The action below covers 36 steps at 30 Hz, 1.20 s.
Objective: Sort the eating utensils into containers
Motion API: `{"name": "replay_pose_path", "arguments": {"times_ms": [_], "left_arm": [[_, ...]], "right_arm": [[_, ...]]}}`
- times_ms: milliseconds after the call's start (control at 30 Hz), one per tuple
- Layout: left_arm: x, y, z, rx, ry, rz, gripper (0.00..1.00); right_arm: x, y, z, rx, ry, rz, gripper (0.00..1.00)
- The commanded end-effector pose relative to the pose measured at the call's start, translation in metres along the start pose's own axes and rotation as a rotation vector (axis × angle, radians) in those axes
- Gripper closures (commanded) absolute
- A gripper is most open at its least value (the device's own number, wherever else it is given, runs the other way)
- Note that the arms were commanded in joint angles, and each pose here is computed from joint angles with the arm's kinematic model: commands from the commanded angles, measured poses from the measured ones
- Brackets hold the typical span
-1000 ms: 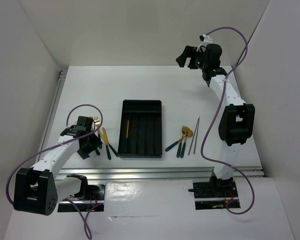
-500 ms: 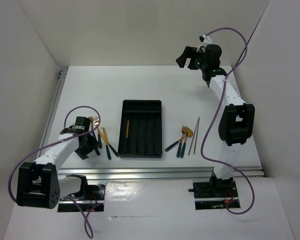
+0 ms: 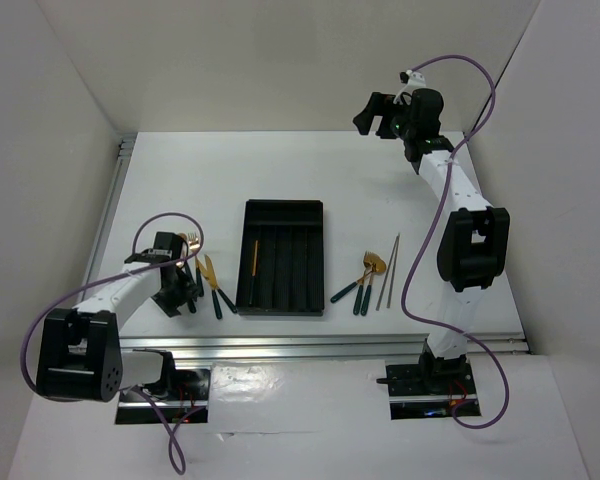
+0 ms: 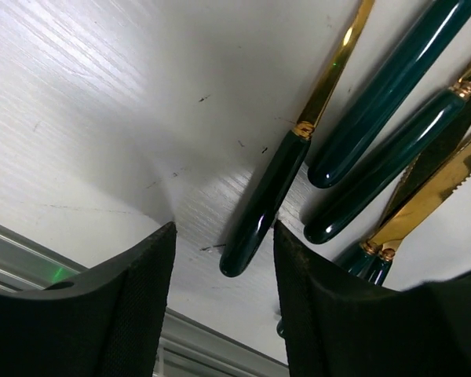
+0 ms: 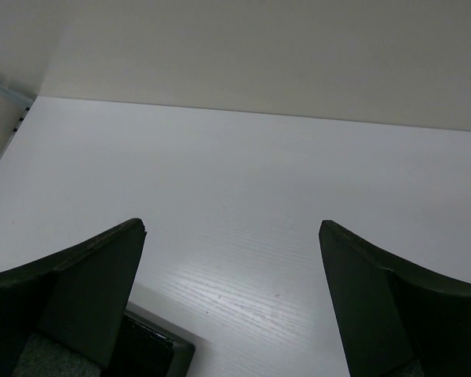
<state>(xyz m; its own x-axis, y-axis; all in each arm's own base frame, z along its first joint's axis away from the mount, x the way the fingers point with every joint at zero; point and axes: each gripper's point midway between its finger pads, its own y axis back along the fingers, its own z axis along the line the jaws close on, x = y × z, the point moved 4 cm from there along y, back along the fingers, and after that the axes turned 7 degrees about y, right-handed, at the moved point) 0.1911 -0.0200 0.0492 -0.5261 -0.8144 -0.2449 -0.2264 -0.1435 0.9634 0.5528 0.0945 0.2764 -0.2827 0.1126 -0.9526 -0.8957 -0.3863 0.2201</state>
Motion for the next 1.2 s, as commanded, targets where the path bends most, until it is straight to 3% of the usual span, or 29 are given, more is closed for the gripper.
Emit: {"name": "replay_pose_path", "arguments": {"times_ms": [0,100,233,367,400,667,867,1167], "left_arm": [[-0.002,-0.003,-0.002,-0.009,-0.014,0.012,0.42],[0.000,-0.007,0.000,-0.031,-0.018,0.026,0.46],[0.001,-0.008,-0.001,-0.037,-0.029,0.041,0.60],[0.003,-0.011,0.001,-0.052,-0.032,0.051,0.89],[0.003,-0.011,0.001,-0.052,-0.032,0.051,1.00],[-0.004,0.010,-0.004,-0.003,-0.023,0.019,1.00],[-0.015,0.048,-0.022,0.159,-0.056,-0.025,1.00],[-0.009,0.109,-0.060,0.374,-0.318,-0.073,1.00]], "right_arm": [[-0.032,0.014,0.003,0.014,0.021,-0.082,0.00],[-0.032,0.014,0.003,0.014,0.021,-0.082,0.00],[-0.033,0.015,-0.002,0.023,0.020,-0.084,0.00],[-0.033,0.015,-0.002,0.023,0.020,-0.084,0.00],[-0.033,0.015,-0.002,0.023,0.020,-0.084,0.00],[-0.033,0.015,-0.002,0.023,0.020,-0.084,0.00],[-0.033,0.015,-0.002,0.023,0.020,-0.084,0.00],[-0.038,0.021,0.001,0.022,0.023,-0.094,0.00]]}}
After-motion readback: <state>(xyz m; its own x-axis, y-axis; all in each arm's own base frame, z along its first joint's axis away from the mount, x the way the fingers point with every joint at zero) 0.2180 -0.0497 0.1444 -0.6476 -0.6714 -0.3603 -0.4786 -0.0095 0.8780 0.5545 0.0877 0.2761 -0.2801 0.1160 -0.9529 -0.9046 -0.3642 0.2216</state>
